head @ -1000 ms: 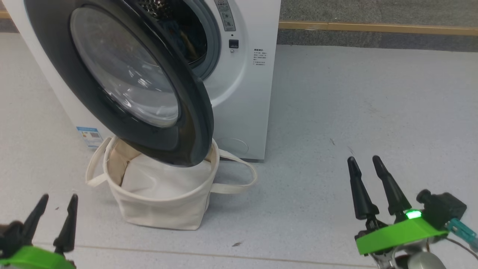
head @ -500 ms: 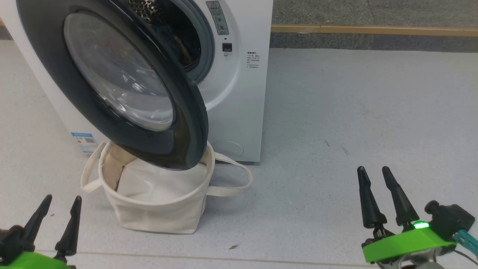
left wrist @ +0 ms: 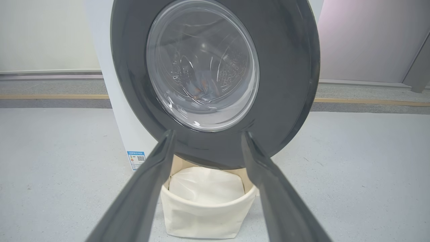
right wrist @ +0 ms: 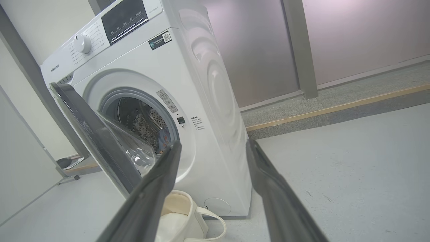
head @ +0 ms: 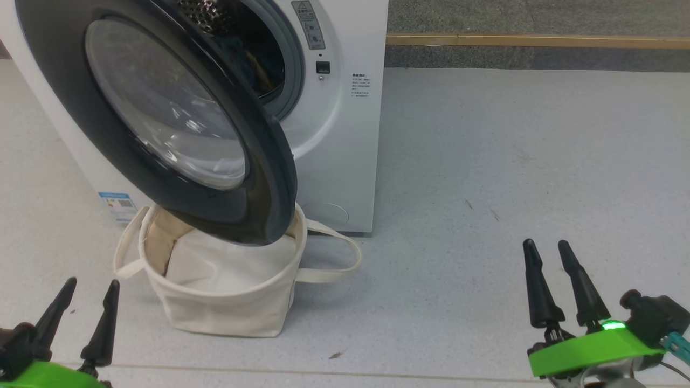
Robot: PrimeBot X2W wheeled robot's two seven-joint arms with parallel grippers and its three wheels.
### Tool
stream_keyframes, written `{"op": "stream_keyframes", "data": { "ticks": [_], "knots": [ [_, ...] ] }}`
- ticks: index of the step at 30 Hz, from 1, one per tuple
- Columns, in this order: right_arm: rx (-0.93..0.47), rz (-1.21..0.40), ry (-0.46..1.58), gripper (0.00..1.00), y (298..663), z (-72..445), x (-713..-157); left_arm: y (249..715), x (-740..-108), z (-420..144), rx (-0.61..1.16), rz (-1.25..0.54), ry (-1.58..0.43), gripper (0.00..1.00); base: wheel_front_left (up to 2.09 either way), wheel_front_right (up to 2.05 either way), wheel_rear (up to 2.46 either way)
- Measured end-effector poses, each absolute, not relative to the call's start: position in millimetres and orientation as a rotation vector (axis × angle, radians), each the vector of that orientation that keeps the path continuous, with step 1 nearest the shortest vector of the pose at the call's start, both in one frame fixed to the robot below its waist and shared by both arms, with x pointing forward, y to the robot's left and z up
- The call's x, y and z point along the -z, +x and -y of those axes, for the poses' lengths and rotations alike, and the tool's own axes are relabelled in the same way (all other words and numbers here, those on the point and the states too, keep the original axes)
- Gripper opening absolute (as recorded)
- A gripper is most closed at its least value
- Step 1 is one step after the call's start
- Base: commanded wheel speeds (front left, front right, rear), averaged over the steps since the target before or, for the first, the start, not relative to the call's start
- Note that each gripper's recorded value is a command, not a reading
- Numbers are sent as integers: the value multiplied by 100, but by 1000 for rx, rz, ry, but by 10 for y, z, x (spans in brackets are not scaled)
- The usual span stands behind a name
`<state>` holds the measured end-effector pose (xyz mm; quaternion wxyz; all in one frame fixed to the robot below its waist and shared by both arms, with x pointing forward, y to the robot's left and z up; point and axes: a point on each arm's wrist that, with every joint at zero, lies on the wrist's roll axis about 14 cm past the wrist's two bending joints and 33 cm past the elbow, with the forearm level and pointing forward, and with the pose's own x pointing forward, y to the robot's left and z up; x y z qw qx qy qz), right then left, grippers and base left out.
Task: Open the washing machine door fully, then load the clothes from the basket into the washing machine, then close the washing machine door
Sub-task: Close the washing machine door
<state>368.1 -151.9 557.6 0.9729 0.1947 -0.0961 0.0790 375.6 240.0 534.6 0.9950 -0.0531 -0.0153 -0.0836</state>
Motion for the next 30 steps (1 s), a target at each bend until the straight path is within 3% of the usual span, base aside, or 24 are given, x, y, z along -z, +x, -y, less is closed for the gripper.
{"op": "stream_keyframes", "data": {
  "ticks": [1,2,16,30],
  "knots": [
    [-155,192,393,18,3684,1531,-5567,3755,-5347,-2401,167,31,-107,100,0,0,0],
    [-153,187,394,0,3688,1536,-5554,3756,-5345,-2407,163,31,-106,100,0,0,0],
    [-227,176,395,0,3861,1293,-5634,3646,-5337,-2437,136,37,-101,100,0,0,0],
    [-699,273,362,0,4267,-274,-6484,3482,-5489,-2444,92,97,-113,100,0,0,0]
  ]
}}
